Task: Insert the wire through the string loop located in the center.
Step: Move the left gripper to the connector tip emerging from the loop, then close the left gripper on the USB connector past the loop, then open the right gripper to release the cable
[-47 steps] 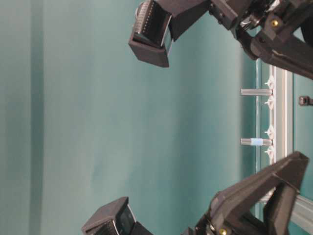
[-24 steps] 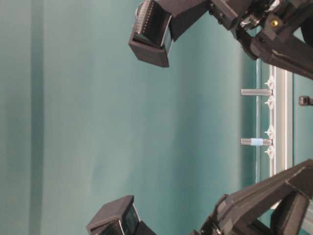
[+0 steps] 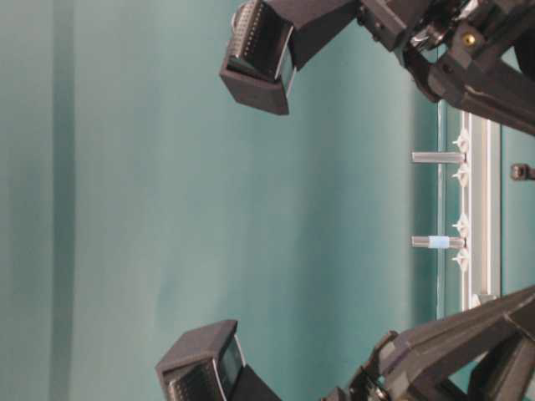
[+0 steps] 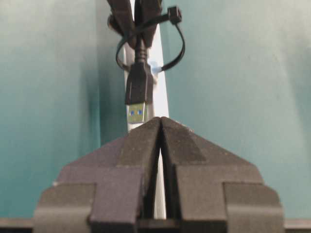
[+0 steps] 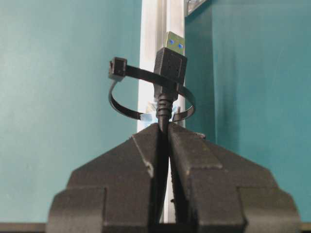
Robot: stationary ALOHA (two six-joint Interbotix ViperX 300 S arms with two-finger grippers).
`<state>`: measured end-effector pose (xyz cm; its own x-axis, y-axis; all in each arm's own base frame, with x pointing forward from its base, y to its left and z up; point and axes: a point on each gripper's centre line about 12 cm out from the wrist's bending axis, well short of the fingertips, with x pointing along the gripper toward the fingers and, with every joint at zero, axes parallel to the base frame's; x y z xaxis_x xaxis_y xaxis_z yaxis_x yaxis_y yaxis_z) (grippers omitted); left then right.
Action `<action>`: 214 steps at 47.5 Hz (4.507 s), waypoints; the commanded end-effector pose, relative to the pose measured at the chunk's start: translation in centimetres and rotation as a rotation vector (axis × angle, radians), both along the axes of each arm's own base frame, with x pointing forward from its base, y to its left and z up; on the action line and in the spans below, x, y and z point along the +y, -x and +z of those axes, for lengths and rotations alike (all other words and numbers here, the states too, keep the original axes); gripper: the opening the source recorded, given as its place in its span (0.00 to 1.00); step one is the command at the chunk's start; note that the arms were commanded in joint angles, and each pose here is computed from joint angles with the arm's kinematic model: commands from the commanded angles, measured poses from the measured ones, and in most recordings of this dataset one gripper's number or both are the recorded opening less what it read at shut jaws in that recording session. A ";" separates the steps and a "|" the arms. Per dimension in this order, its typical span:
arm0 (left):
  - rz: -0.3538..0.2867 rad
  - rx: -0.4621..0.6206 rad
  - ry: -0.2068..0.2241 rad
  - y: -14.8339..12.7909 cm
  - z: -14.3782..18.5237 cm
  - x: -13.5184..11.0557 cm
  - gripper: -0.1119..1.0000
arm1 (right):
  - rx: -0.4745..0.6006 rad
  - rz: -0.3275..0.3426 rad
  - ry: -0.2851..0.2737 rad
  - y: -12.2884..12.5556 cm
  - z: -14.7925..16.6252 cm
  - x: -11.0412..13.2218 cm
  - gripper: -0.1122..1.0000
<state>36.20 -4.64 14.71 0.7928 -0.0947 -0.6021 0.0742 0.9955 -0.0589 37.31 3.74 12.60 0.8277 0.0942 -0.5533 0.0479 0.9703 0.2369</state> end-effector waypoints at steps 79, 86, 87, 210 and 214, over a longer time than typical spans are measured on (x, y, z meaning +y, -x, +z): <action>0.037 0.015 -0.015 -4.3 -1.4 1.4 0.71 | -0.040 -0.002 -0.002 -0.6 1.1 -0.1 0.16; 0.037 0.015 -0.015 -4.4 -1.5 1.4 0.71 | -0.040 -0.002 -0.002 -0.6 1.1 -0.1 0.16; 0.036 0.017 -0.015 -4.3 -1.5 1.4 0.71 | -0.040 -0.002 -0.002 -0.6 1.1 -0.1 0.16; 0.018 0.030 -0.037 -3.7 -1.6 1.4 0.30 | -0.053 0.031 0.022 -0.6 1.5 0.1 0.64; 0.018 0.032 -0.036 -3.5 -1.4 1.4 0.30 | -0.051 0.031 0.022 -0.5 1.4 0.1 0.64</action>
